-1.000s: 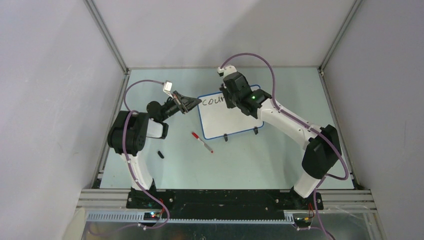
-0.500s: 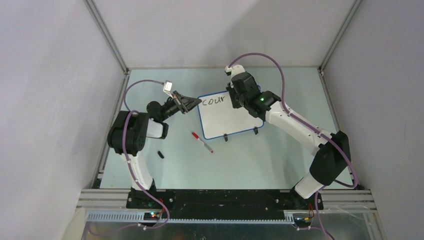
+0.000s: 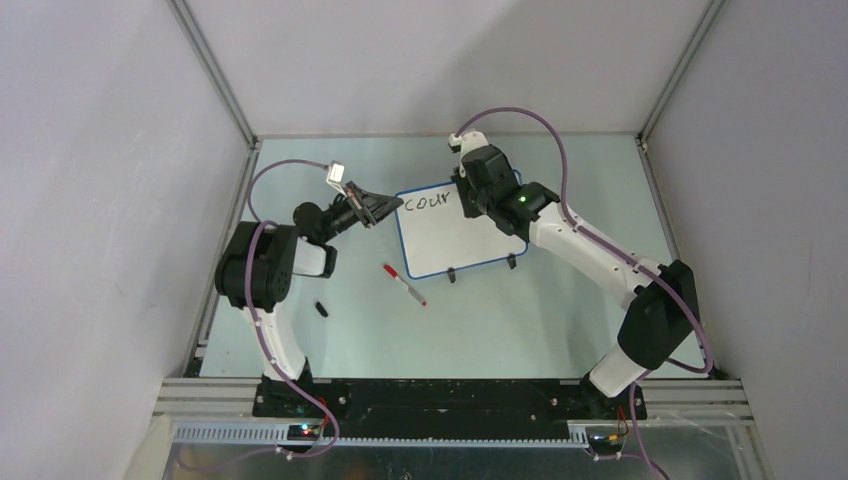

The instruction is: Write a sentence on the whiteboard

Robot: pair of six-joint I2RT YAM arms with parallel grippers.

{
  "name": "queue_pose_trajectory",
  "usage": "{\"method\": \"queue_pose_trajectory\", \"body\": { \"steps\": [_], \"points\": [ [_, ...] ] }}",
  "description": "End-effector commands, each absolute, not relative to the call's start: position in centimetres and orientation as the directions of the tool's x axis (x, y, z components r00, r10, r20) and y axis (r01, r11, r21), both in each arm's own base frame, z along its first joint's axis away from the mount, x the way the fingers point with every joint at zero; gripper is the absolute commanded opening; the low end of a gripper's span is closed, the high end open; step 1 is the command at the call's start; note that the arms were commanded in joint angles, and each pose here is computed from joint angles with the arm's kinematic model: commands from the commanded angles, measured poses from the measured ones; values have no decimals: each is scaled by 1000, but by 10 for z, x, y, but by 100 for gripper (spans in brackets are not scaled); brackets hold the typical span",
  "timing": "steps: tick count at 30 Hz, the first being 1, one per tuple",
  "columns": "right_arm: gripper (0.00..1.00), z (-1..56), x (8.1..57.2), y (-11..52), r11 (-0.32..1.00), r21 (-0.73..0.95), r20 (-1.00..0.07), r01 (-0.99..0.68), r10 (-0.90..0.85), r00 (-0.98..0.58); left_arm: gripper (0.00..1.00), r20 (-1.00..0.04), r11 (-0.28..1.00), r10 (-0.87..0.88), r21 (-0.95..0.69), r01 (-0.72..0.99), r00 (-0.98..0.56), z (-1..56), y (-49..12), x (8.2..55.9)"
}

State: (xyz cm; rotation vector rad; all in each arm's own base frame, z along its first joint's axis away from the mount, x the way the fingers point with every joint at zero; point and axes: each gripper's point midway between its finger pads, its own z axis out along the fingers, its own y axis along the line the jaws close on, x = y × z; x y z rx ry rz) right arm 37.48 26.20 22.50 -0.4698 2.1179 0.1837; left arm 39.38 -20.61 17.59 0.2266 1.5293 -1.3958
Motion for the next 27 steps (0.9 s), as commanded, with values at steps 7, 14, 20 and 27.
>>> {"method": "queue_pose_trajectory", "body": {
  "steps": [7,14,20,27],
  "points": [
    [0,230,386,272,916,-40,-845,-400,-245,-476,0,-798,304,-461,-552,776,-388,203,-209,386],
    [0,229,388,273,918,-43,-845,-395,-244,-476,0,-800,304,-460,-551,777,-386,203,-209,386],
    [0,229,391,272,919,-49,-843,-390,-248,-477,0,-799,304,-459,-551,777,-387,203,-209,386],
    [0,235,392,271,923,-51,-853,-382,-240,-464,0,-800,304,-459,-550,777,-387,202,-209,385]
  ]
}}
